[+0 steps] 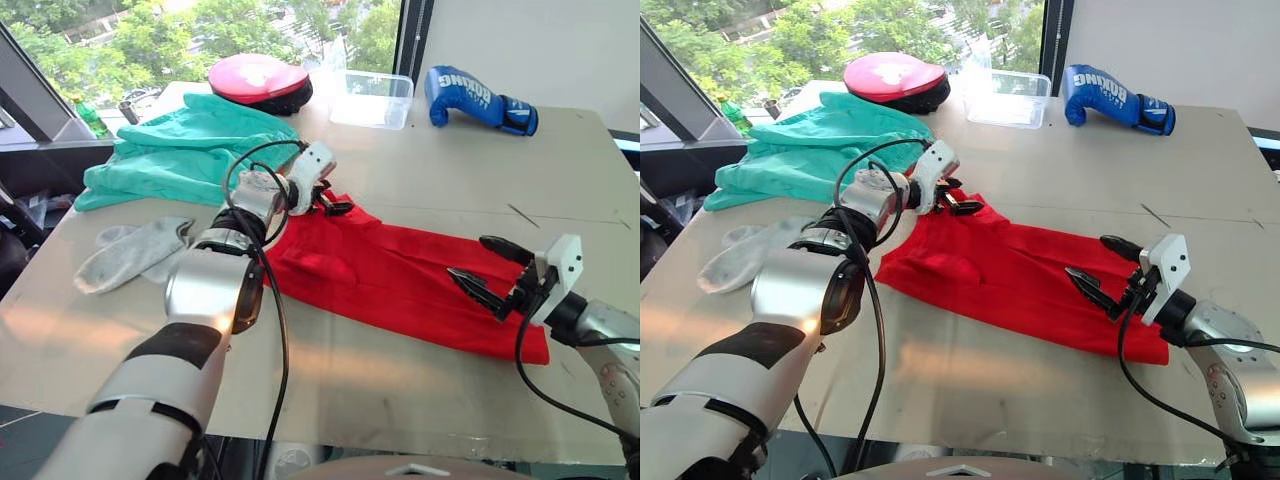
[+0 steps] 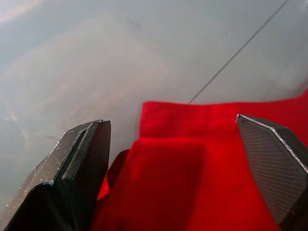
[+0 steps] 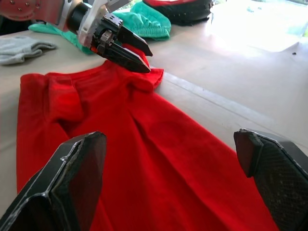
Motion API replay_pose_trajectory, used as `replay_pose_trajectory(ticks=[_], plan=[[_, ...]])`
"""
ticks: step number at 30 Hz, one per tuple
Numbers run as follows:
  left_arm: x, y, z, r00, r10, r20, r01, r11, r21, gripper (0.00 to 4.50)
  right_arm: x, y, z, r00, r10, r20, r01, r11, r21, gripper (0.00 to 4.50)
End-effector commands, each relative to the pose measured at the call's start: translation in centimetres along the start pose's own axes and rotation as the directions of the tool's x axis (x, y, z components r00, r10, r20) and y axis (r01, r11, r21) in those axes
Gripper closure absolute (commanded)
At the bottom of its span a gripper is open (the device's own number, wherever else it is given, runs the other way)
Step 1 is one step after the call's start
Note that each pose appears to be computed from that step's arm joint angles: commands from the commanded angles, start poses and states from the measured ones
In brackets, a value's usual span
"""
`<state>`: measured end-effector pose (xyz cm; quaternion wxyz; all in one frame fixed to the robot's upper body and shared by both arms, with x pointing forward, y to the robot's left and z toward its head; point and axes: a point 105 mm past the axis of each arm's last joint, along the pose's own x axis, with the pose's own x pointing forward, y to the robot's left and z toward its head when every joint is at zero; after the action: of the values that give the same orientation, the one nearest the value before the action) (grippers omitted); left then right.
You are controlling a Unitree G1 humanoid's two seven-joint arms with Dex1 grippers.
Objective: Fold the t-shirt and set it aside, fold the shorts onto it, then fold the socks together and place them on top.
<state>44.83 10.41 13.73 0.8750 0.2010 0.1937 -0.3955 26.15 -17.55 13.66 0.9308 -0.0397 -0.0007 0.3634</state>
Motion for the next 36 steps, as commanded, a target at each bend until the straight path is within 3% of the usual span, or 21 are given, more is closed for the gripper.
replay_pose_trajectory(ticks=[1,3,9,13,18,22,29,36], plan=[[0.3,-0.2,-0.3,0.999,0.011,-0.051,-0.008,0.999,0.054,0.88,-0.5,0.1,1.0,0.999,-0.025,0.047,0.027,0.999,-0.04,0.0],[0.6,-0.3,-0.5,0.998,0.022,-0.06,-0.019,0.998,0.058,1.92,-0.7,0.2,0.9,0.998,-0.035,0.049,0.037,0.999,-0.038,0.0],[1.2,-0.7,-0.9,0.998,0.034,-0.06,-0.03,0.997,0.068,4.47,-1.3,0.6,0.5,0.997,-0.054,0.05,0.055,0.998,-0.031,0.0],[1.4,-0.7,0.3,0.999,0.045,0.02,-0.046,0.996,0.07,4.47,-1.3,0.7,0.6,0.997,-0.061,0.051,0.063,0.998,-0.031,0.0],[-0.2,0.4,4.2,0.954,0.076,0.291,-0.079,0.997,-0.003,4.47,-1.4,1.0,0.7,0.997,-0.064,0.046,0.066,0.997,-0.03,0.0],[-1.8,0.7,5.4,0.914,0.022,0.405,-0.036,0.999,0.026,4.47,-1.6,0.9,0.6,0.997,-0.068,0.039,0.069,0.997,-0.029,0.0],[-3.2,1.0,4.0,0.922,-0.016,0.386,-0.064,0.979,0.195,4.47,-1.1,1.6,0.4,0.998,-0.052,0.044,0.052,0.999,0.0,0.0],[-3.6,1.0,2.2,0.93,-0.015,0.367,-0.088,0.962,0.26,4.47,-0.4,2.5,0.3,0.999,-0.019,0.047,0.018,1.0,0.021,0.0]])
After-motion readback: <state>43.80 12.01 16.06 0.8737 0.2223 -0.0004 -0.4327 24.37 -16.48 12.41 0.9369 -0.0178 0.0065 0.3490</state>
